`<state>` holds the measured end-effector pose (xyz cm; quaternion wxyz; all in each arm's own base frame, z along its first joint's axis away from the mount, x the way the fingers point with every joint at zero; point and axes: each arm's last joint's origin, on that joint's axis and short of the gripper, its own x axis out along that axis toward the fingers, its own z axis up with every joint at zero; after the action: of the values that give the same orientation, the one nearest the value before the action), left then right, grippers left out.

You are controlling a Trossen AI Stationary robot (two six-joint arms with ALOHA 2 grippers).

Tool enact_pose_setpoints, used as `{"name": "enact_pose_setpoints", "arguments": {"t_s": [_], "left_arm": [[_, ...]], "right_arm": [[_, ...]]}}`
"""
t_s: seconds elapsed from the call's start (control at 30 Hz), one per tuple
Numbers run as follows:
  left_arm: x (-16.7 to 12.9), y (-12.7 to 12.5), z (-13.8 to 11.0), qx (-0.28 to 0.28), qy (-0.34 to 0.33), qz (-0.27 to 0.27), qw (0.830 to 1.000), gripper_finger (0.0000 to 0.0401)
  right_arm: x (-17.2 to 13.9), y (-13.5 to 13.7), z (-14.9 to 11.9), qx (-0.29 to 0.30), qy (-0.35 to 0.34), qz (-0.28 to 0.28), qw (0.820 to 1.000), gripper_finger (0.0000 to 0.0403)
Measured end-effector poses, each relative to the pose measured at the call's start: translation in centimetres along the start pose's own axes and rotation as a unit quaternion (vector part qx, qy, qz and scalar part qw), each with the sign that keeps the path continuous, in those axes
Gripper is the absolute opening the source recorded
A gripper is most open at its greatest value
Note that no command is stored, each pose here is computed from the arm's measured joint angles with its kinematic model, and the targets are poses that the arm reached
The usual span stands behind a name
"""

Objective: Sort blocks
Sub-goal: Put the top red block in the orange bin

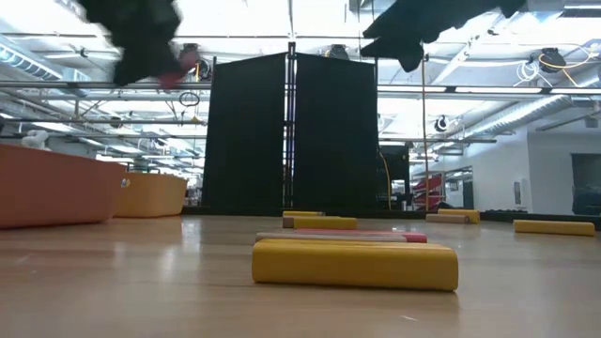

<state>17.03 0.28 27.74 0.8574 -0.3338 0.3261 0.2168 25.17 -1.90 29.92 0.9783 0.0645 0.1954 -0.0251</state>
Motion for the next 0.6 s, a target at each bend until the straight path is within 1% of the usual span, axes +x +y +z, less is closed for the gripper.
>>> {"name": "enact_pose_setpoints", "arguments": {"t_s": [0.03,0.1,0.17,0.23,0.33,0.4,0.5,0.6], "left_arm": [[-0.3,0.5,-0.8,-0.039,0.033,0.024,0.998,0.0094],[-0.8,1.3,-2.3,-0.101,0.085,0.080,0.988,0.0095],[-1.1,1.8,-3.1,-0.138,0.110,0.121,0.977,0.0095],[-1.2,2.1,-3.5,-0.163,0.122,0.151,0.967,0.0095],[-1.1,2.4,-3.8,-0.188,0.133,0.179,0.957,0.0095],[-1.0,2.4,-3.9,-0.198,0.146,0.187,0.951,0.0095],[-0.7,2.3,-4.1,-0.194,0.165,0.192,0.948,0.0098],[-0.2,2.1,-4.3,-0.171,0.201,0.192,0.945,0.0116]], "right_arm": [[0.3,0.1,-0.2,-0.005,0.007,0.003,1.000,0.0197],[0.9,0.5,-0.5,-0.019,0.015,0.009,1.000,0.0198],[1.4,0.8,-0.8,-0.034,0.024,0.015,0.999,0.0199],[1.9,1.0,-1.1,-0.043,0.033,0.019,0.998,0.0199],[2.3,1.2,-1.5,-0.047,0.049,0.022,0.997,0.0199],[2.4,1.2,-1.8,-0.047,0.061,0.022,0.997,0.0199],[2.4,1.2,-2.0,-0.043,0.073,0.021,0.996,0.0199],[2.4,1.2,-2.0,-0.033,0.074,0.020,0.997,0.0199]]}}
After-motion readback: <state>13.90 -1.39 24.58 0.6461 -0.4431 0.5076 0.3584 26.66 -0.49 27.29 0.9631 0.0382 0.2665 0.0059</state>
